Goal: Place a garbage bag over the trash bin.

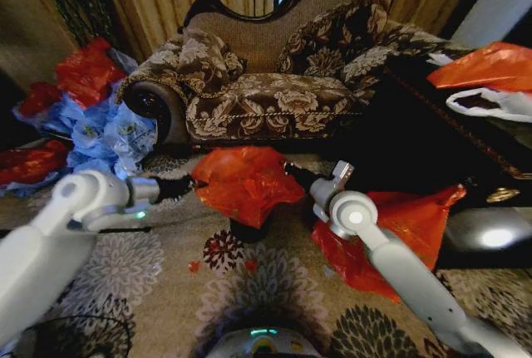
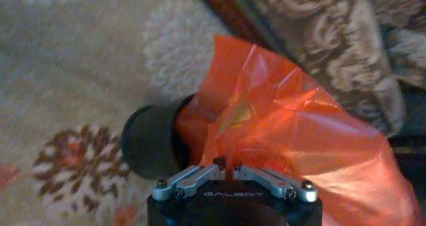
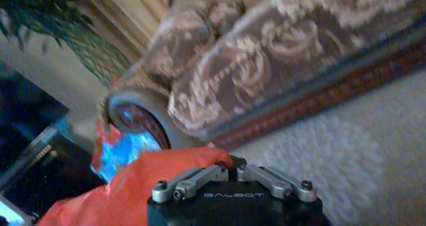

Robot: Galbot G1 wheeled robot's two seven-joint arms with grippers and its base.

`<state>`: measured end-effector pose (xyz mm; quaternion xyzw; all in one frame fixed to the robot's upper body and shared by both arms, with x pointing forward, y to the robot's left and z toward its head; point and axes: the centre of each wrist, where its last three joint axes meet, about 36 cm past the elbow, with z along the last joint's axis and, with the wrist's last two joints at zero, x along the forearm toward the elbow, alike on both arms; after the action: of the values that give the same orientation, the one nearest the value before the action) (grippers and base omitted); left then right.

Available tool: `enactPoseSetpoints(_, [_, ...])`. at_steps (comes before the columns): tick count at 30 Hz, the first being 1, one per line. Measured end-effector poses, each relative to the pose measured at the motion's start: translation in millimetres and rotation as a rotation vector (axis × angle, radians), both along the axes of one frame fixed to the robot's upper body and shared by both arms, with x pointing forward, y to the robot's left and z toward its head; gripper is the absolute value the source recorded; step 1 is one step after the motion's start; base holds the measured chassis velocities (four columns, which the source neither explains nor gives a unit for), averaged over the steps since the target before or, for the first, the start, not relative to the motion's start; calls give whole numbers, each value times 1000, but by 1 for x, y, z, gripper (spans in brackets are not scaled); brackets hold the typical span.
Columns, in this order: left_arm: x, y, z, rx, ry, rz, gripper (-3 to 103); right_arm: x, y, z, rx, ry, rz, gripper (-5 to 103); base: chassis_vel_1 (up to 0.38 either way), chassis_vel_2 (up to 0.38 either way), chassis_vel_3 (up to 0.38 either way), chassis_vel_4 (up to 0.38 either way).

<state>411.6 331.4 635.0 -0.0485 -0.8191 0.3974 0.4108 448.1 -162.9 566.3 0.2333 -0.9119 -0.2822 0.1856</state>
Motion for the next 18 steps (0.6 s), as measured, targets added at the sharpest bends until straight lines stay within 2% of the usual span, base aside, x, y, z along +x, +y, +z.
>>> enactPoseSetpoints(4, [6, -4, -19, -5, 30, 18, 0, 3, 8, -10, -20, 22, -9, 0, 0, 0, 0, 0])
enactPoseSetpoints(10, [37, -22, -60, -18, 73, 59, 0, 28, 24, -26, -90, 47, -51, 0, 0, 0, 0, 0])
enactPoseSetpoints(12, [42, -24, -64, -25, 74, 65, 0, 31, 25, -29, -102, 48, -57, 0, 0, 0, 0, 0])
enactPoseSetpoints(13, [54, -28, -69, -45, 74, 76, 0, 39, 28, -35, -132, 45, -72, 0, 0, 0, 0, 0])
enactPoseSetpoints(15, [59, -29, -70, -52, 74, 81, 0, 42, 29, -37, -141, 43, -77, 0, 0, 0, 0, 0])
enactPoseSetpoints(17, [80, -28, -75, -76, 69, 104, 0, 57, 34, -44, -170, 39, -94, 0, 0, 0, 0, 0])
enactPoseSetpoints(18, [80, -28, -75, -76, 69, 104, 0, 57, 34, -44, -170, 39, -94, 0, 0, 0, 0, 0])
